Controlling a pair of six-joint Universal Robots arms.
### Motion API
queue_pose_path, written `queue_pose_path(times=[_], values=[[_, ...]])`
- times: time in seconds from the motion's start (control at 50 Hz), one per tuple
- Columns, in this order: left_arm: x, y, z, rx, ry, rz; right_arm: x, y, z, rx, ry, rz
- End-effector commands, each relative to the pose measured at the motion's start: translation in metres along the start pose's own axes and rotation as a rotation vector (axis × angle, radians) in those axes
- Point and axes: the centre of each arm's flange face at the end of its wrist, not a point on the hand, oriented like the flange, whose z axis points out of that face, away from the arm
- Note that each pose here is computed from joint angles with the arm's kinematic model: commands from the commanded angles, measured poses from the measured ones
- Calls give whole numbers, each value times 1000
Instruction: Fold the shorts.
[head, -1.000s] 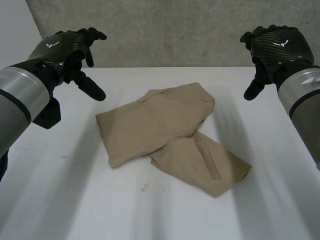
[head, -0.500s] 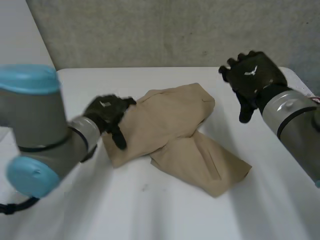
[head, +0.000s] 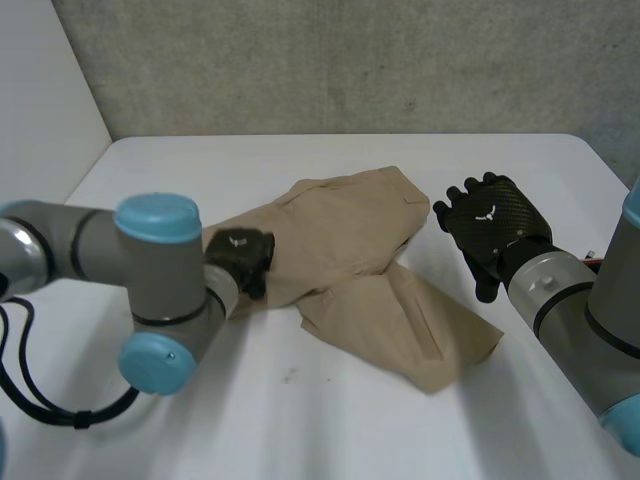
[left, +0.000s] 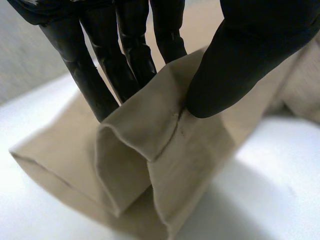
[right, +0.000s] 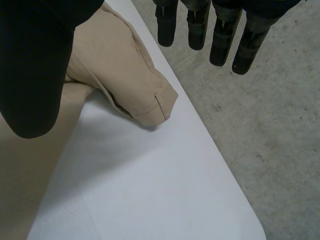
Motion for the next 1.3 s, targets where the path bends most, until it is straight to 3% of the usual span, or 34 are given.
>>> queue_pose_path(times=[0.02, 0.2, 0.34, 0.42, 0.66, 0.82, 0.92, 0.94, 1.02, 1.14, 1.16, 1.3], values=[[-23, -83, -29, 271, -98, -40, 3, -3, -2, 10, 10, 0], [-24, -178, -90, 609, -105, -68, 17, -6, 2, 6, 113, 34], [-1, -225, -133, 779, -34, -88, 44, 7, 9, -32, 232, 240], [13, -239, -154, 838, 8, -98, 52, 10, 11, -23, 238, 328], [41, -255, -173, 901, 90, -119, 47, 14, 10, -48, 178, 346], [38, -255, -171, 901, 76, -123, 42, 15, 9, -52, 163, 342], [-3, -242, -128, 831, -55, -104, 41, 16, 10, -54, 158, 340], [-30, -230, -99, 777, -134, -96, 41, 16, 10, -55, 156, 340], [-68, -187, -37, 637, -225, -77, 40, 16, 10, -54, 155, 337], [-66, -136, 18, 561, -206, -58, 41, 15, 10, -54, 157, 334], [-65, -99, 49, 528, -179, -32, 40, 15, 10, -53, 155, 334], [-73, -68, 63, 456, -219, 107, 42, 11, 6, -39, 161, 327]])
